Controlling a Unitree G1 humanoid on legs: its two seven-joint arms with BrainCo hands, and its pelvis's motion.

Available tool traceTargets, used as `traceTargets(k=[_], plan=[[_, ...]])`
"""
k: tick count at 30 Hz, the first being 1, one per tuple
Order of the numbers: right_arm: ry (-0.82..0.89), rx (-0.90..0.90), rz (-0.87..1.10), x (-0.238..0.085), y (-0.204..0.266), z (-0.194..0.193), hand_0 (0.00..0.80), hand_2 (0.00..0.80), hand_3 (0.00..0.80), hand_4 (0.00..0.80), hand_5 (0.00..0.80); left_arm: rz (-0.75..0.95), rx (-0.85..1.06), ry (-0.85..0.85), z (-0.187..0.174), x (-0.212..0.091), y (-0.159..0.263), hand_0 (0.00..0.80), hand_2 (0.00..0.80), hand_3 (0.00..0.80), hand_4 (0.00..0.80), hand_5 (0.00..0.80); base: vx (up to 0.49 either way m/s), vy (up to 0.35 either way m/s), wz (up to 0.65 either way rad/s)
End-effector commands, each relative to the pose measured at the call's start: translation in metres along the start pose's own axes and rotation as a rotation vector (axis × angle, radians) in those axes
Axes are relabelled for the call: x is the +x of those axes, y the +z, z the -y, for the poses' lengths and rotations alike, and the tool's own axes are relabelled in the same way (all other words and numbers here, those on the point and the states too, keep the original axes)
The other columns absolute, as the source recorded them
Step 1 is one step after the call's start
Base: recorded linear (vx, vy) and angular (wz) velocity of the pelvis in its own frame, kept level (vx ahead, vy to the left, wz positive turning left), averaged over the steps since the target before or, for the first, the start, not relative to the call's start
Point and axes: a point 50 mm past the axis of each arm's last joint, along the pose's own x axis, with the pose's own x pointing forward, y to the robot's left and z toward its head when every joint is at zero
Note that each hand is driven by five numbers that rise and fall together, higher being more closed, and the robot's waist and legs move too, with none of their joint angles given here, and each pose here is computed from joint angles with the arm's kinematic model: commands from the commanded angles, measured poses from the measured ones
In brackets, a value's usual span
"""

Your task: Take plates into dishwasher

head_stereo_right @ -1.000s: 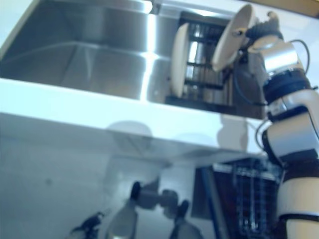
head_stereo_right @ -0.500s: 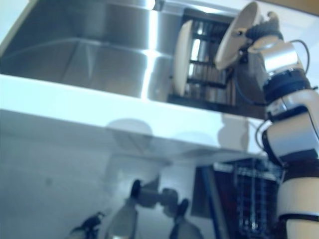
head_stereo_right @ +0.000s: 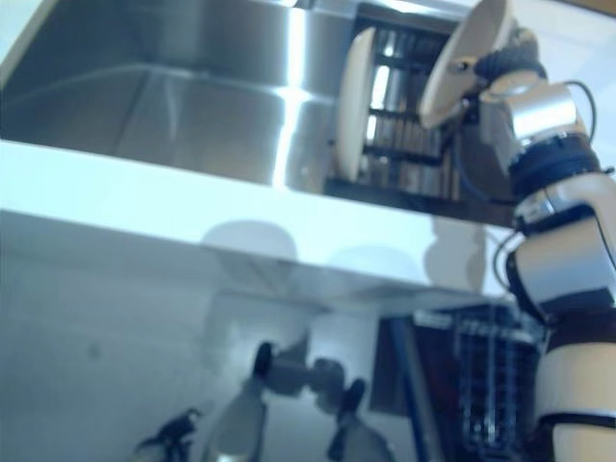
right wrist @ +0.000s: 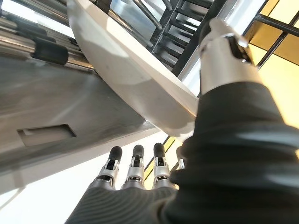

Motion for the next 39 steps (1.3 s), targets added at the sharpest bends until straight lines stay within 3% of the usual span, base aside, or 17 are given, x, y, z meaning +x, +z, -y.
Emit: traceTargets(k=[1,2,3,13,39], plan=[[-0.065,0.018,0.07,-0.002,0.028,0.021,0.232,0.232,0.232,0.232,0.232,0.017,0.003,-0.02,0.007,0.0,0.002,0.0,0.0,0.0,0.0,0.0,-0.004,0.029,0.04],[-0.071,0.018,0.061,-0.002,0.027,0.022,0.445,0.445,0.445,0.445,0.445,0.018,0.0,-0.021,0.007,0.0,0.002,0.0,0.0,0.0,0.0,0.0,-0.012,0.033,0.05],[-0.077,0.015,0.052,-0.002,0.027,0.022,0.8,0.8,0.8,0.8,0.8,0.019,-0.004,-0.022,0.006,0.0,0.002,0.0,0.0,0.0,0.0,0.0,-0.015,0.027,0.05],[-0.089,-0.025,-0.005,0.003,0.016,0.036,0.8,0.8,0.8,0.8,0.8,0.024,-0.01,-0.031,0.006,-0.001,0.001,0.0,0.0,0.0,0.0,0.0,-0.003,0.004,0.01],[-0.314,-0.005,0.244,-0.012,0.068,0.061,0.8,0.8,0.8,0.8,0.8,0.003,0.031,-0.022,0.002,-0.006,-0.015,0.0,0.0,0.0,0.0,0.0,0.001,-0.002,0.0]])
